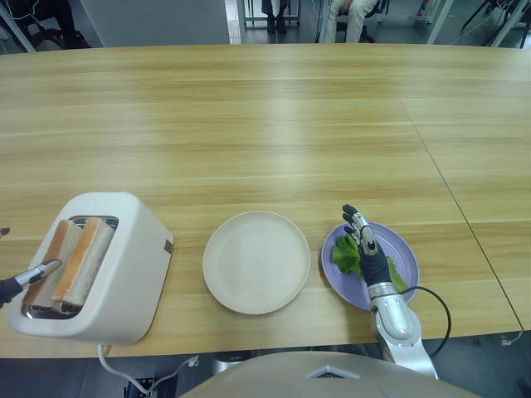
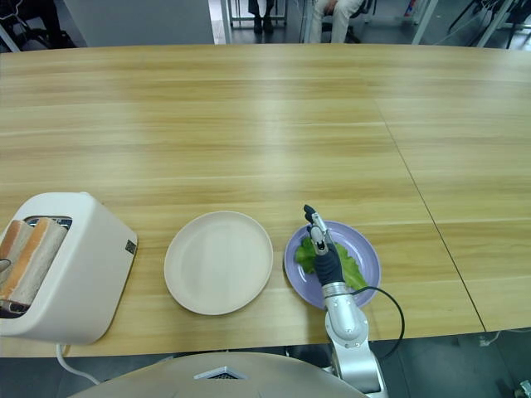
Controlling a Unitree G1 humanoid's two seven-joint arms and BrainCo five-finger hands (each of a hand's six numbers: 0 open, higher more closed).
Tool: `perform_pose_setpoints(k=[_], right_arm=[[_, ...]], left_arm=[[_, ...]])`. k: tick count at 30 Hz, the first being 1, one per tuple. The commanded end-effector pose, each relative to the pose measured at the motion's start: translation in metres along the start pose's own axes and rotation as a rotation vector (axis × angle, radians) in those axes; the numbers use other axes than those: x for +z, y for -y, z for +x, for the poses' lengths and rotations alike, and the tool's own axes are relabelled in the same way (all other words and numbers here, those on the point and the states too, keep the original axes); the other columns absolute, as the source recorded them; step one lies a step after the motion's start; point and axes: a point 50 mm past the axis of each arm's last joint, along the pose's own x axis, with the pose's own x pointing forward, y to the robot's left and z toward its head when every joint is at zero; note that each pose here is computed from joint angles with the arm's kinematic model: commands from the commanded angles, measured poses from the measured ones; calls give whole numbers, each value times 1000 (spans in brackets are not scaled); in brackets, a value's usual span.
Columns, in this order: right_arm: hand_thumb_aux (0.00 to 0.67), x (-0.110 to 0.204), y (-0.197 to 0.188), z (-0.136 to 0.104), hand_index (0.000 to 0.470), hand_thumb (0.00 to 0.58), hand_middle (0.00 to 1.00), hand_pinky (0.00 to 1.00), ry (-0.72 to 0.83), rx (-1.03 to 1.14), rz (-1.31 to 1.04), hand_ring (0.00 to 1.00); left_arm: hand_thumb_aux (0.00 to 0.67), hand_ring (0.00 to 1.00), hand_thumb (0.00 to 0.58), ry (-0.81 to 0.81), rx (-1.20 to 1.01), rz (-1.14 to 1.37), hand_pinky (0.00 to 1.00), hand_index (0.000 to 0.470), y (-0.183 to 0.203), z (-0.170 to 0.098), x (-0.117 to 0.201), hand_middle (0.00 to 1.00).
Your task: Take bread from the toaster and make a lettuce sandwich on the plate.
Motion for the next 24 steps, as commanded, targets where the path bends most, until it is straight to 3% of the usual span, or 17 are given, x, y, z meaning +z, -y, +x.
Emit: perform_pose_setpoints(k=[1,2,4,5,7,8,10,11,12,24], right_arm=[[0,-1,3,-1,0,0,0,0,-8,-10,8,0],[0,-1,3,-1,0,0,0,0,-8,-8,8,0],[0,-1,3,0,0,0,0,0,-6,-5,7,0],[0,-1,3,0,0,0,0,0,-6,-5,7,0],[0,-1,3,0,0,0,0,0,-8,-6,6,0],[0,-2,3,0,0,0,0,0,-9,-6,6,0],[0,-2,3,0,0,0,0,0,-10,-6,7,0],[0,-2,2,0,0,0,0,0,-11,-6,7,0],[0,-2,2,0,0,0,0,0,-12,-6,6,0],[0,-7,0,-1,0,0,0,0,-33,7,-1,0]], left_arm=[[16,0,27,32,-58,-15,0,11,8,-1,4,0],[8,0,14,39,-69,-14,0,5,10,-2,6,0],[50,0,83,64,-88,-21,0,34,12,-5,11,0],[50,0,83,82,-97,-28,0,34,13,-6,14,0],[342,0,441,119,-111,-48,0,235,14,-6,20,0],[342,0,441,131,-117,-57,0,235,14,-7,23,0],[497,0,541,142,-116,-70,0,341,14,-8,24,0],[497,0,541,143,-109,-76,0,341,13,-7,24,0],[670,0,580,143,-102,-80,0,460,12,-7,24,0],[670,0,580,165,17,-165,0,460,-4,-3,28,0]])
